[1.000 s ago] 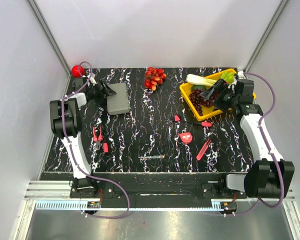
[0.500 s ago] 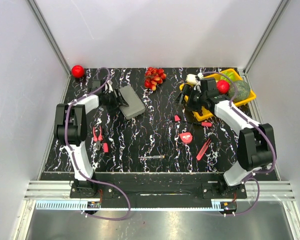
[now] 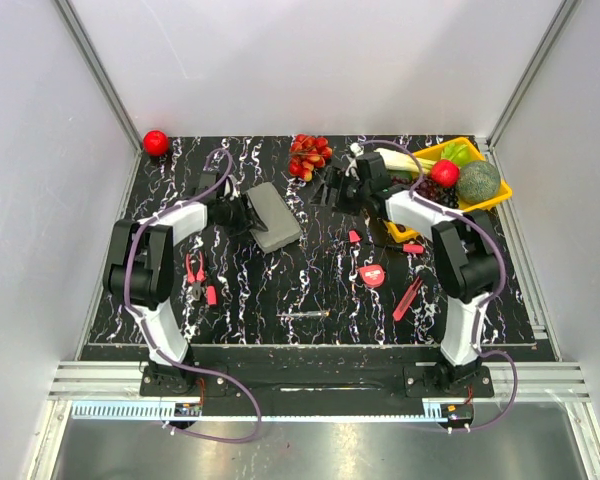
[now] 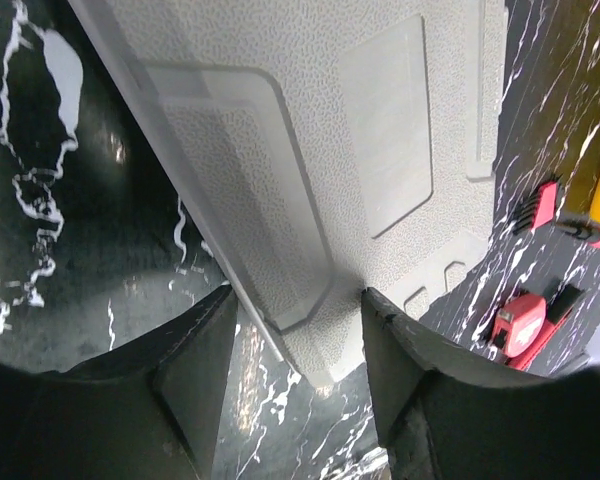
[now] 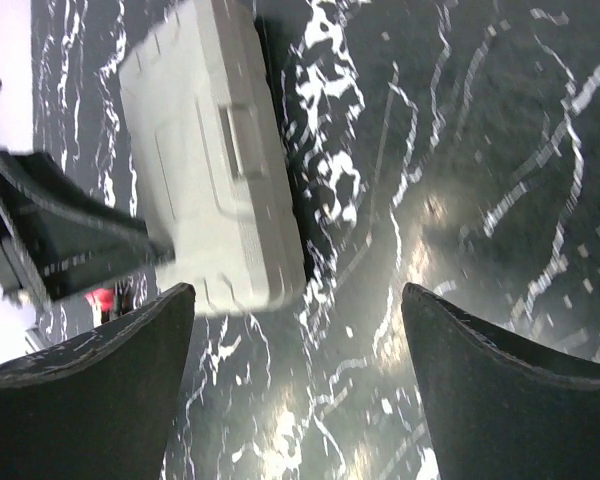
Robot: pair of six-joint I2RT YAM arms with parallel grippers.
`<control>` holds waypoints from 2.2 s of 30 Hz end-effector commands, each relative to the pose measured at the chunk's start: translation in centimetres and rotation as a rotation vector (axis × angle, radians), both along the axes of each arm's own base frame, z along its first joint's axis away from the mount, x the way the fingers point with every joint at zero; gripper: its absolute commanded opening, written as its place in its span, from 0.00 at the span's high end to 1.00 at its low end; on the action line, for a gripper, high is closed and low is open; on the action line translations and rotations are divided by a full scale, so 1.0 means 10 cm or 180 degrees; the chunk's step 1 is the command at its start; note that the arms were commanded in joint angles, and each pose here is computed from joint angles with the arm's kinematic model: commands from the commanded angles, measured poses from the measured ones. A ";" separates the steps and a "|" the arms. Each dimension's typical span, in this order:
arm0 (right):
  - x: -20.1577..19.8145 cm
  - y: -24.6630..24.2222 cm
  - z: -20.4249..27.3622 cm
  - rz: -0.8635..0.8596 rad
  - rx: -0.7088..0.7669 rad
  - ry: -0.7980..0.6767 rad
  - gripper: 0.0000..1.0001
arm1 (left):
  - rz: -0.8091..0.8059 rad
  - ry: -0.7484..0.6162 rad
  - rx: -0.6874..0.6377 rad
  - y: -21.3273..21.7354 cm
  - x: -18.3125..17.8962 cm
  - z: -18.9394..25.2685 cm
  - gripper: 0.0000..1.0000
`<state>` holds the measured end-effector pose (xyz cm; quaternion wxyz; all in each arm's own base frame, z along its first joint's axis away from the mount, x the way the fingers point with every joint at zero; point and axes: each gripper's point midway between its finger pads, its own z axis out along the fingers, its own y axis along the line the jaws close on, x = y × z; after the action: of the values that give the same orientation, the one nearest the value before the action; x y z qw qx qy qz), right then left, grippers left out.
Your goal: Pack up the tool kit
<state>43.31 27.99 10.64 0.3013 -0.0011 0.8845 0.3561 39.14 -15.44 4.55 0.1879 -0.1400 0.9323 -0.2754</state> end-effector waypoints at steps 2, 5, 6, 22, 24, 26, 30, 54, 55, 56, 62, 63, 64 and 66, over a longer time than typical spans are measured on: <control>0.42 0.50 0.23 0.0036 0.0334 -0.0475 0.12 | -0.0134 0.0305 0.0385 0.16 -0.45 -0.22 0.46; 0.49 0.71 0.06 0.0112 0.0355 -0.0412 0.13 | -0.0185 0.0334 0.0345 0.16 -0.55 -0.26 0.48; 0.50 0.77 0.00 0.0162 0.0342 -0.0393 0.13 | -0.0203 0.0317 0.0334 0.15 -0.57 -0.25 0.49; -0.42 0.95 -0.60 0.0697 0.0160 0.0336 0.59 | -0.0215 0.0239 -0.0098 -0.04 -0.66 -0.14 0.48; -0.57 0.91 -0.63 0.0729 0.0122 0.0409 0.60 | -0.0177 0.0264 -0.0145 -0.04 -0.76 -0.14 0.50; -0.76 0.82 -0.71 0.0709 0.0021 0.0605 0.60 | -0.0121 0.0306 -0.0165 -0.02 -0.87 -0.15 0.52; -1.06 0.78 -0.72 0.0732 0.0015 0.0747 0.59 | -0.0001 0.0287 -0.0138 0.04 -1.01 -0.13 0.53; -0.46 0.74 -0.14 0.0167 -0.0202 0.0021 0.65 | 0.0078 -0.0096 -0.0046 0.07 -0.30 0.19 0.01; -0.46 0.75 -0.15 0.0185 -0.0199 0.0019 0.66 | 0.0066 -0.0050 -0.0065 0.06 -0.32 0.16 0.01; -0.46 0.76 -0.15 0.0203 -0.0192 0.0023 0.66 | 0.0044 -0.0035 -0.0096 0.04 -0.33 0.14 0.01; -0.49 0.79 -0.33 0.0264 -0.0236 0.0154 0.67 | 0.0030 0.0081 -0.0101 0.05 -0.40 0.03 0.05; -0.50 0.78 -0.37 0.0267 -0.0255 0.0175 0.67 | 0.0046 0.0094 -0.0048 0.08 -0.41 0.01 0.05; -0.50 0.78 -0.40 0.0270 -0.0263 0.0199 0.68 | 0.0071 0.0110 0.0014 0.12 -0.42 -0.02 0.06; -0.53 0.77 -0.45 0.0280 -0.0287 0.0241 0.69 | 0.0076 0.0140 0.0066 0.17 -0.43 -0.05 0.09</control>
<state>37.77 34.98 5.85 0.2498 -0.0289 0.9114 0.3258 34.65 -14.59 4.15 0.1664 -0.1568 0.9356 -0.2690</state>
